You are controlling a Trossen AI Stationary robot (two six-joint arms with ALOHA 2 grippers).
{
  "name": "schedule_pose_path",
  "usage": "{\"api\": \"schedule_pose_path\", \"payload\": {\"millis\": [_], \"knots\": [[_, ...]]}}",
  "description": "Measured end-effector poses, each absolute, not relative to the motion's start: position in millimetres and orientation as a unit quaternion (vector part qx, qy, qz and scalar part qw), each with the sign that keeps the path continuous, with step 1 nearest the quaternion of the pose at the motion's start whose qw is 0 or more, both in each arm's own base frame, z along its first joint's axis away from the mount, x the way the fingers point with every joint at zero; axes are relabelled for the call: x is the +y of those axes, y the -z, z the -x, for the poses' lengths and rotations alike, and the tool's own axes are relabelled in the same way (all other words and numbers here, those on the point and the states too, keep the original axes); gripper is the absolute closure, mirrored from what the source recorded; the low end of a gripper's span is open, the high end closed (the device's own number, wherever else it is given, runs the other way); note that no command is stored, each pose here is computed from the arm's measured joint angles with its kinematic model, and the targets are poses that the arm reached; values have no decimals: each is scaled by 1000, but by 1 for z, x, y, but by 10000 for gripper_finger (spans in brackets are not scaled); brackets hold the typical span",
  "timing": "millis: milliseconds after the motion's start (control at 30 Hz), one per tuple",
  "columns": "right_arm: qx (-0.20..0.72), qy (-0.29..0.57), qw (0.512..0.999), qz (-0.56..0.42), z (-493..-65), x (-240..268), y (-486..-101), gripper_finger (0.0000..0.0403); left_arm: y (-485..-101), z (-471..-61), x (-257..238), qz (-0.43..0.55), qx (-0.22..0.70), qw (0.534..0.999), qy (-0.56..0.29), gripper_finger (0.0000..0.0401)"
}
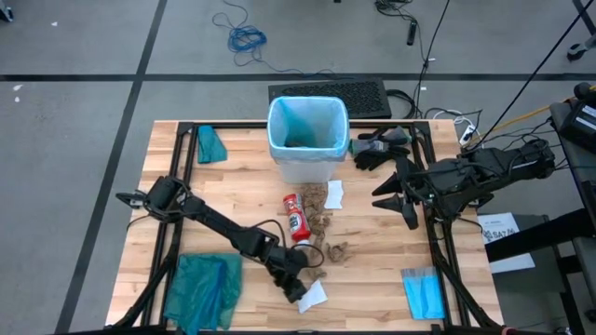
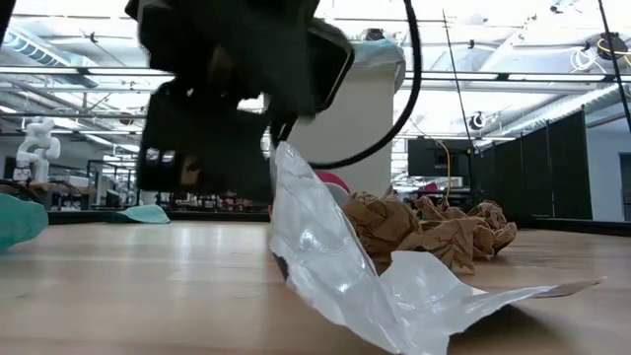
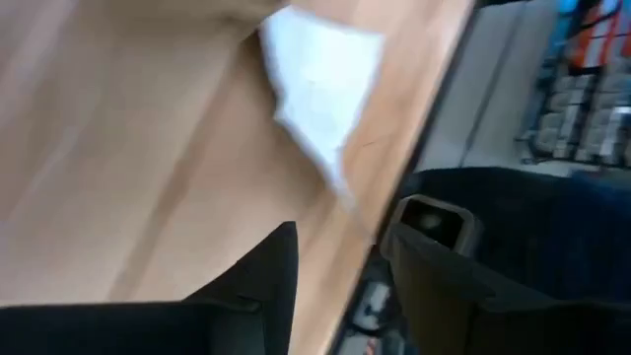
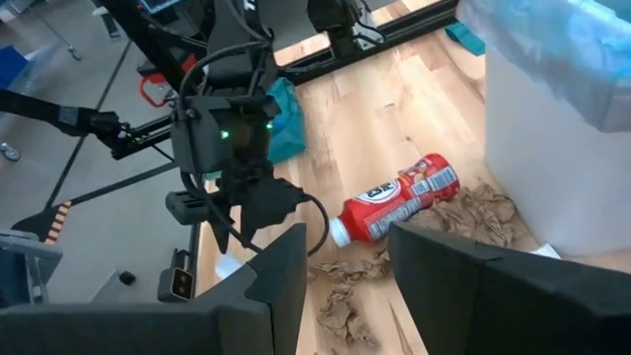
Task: Place trash/remove bag and relplace
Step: Put the white paper into the white trash bin
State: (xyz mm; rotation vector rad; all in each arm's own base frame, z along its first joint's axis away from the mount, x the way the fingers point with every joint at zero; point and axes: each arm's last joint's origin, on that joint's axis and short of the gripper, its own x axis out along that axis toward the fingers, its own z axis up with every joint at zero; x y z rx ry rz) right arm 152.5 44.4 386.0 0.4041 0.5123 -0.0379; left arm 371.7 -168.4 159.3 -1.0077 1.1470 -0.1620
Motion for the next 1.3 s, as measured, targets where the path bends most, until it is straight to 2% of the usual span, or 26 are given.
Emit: {"api": "schedule_pose_path", "payload": {"millis": [600, 1000, 1167, 1233, 1300], "knots": [[255, 31, 947, -195, -152, 44, -385, 266, -160, -374, -177, 463, 488, 737, 63, 244], [261, 34, 945, -193, -151, 43, -384, 266, -152, -374, -182, 467, 493, 732, 58, 247], [258, 43, 946, -191, -151, 43, -384, 266, -146, -374, -184, 464, 494, 733, 55, 284], [259, 44, 946, -191, -151, 43, -383, 266, -140, -375, -186, 463, 500, 730, 56, 311], [258, 44, 946, -191, -151, 43, -383, 266, -138, -376, -188, 464, 500, 729, 64, 356]]}}
